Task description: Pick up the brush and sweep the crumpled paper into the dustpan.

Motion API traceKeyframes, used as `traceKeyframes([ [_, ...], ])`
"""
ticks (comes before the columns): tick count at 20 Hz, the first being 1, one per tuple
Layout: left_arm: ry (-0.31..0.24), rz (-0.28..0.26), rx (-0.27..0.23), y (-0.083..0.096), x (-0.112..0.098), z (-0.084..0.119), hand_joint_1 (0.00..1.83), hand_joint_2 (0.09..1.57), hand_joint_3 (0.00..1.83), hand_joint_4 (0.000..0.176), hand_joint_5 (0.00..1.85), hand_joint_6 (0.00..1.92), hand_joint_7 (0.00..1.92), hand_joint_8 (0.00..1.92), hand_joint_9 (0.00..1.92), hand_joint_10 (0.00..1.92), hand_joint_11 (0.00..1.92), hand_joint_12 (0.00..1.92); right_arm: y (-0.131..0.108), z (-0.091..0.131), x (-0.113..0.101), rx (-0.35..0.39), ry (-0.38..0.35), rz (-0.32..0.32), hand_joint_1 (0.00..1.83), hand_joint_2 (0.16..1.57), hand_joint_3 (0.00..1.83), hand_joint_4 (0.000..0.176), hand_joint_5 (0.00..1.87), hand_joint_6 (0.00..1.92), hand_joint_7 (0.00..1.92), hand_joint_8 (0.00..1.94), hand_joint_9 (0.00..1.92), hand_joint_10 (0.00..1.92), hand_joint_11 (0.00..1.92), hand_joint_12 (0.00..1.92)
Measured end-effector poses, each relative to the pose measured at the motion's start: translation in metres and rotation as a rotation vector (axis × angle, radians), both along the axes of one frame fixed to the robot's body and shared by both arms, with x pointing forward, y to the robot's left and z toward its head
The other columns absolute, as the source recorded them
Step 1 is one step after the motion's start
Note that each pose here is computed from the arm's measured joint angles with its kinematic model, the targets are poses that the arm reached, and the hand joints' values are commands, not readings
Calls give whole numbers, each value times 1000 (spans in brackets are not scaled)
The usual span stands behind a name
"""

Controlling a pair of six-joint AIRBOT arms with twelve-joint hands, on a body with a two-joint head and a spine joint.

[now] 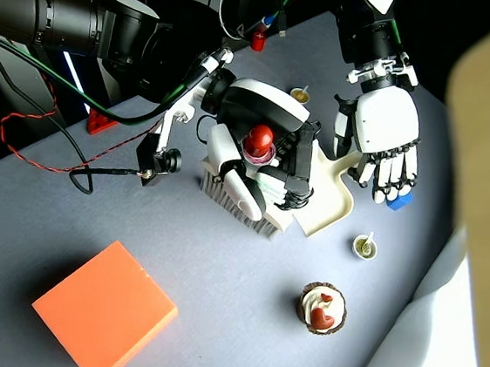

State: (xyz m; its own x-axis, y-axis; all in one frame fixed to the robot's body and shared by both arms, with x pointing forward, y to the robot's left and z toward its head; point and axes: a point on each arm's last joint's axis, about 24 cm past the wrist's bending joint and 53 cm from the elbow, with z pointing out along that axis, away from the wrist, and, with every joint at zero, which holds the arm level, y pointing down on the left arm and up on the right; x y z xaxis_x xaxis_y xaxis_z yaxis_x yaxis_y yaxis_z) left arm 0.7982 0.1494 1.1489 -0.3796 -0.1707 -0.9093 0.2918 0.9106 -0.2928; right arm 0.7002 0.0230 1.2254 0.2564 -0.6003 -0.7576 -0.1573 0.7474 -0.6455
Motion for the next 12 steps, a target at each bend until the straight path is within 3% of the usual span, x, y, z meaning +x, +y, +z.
traceKeyframes([
  [2,0,-1,-1,0,0,0,1075,1128,1,5,961,1011,395,6,321,4,44,537,0,0,0,3,-2,3,1831,1025,83,170,1103,1921,1067,1941,1189,1921,1211,1921],
  [3,0,0,-1,0,0,0,1073,1121,0,20,976,987,415,8,347,9,80,552,1,1,-1,1,-7,6,1818,1036,79,169,1088,1921,1047,1941,1189,1921,1229,1921],
  [8,0,0,-1,0,0,0,1059,1133,3,32,948,1032,409,2,335,3,64,548,2,1,-1,3,-7,12,1756,1061,72,165,1061,1921,1044,1941,1226,1921,1290,1921],
  [9,0,0,-1,0,0,0,1071,1132,0,9,954,1023,402,0,312,2,46,537,2,1,-1,8,-5,12,1595,1138,69,162,904,1921,1060,1941,1253,1921,1459,1921],
  [10,0,0,-1,0,0,0,1081,1125,0,0,969,999,406,1,313,1,44,522,2,0,-1,12,-3,12,1308,1215,5,12,829,1921,1119,1941,1287,1921,1543,1921],
  [11,0,0,-1,0,0,0,1069,1132,2,10,952,1025,405,2,313,2,44,516,2,0,-1,14,0,12,1012,1244,6,0,896,1921,1139,1941,1289,1921,1556,1921],
  [12,0,0,-1,0,0,0,1068,1135,0,10,948,1032,403,1,313,1,47,523,3,0,-1,20,3,13,717,1278,10,8,964,1921,1133,1941,1260,1921,1529,1921],
])
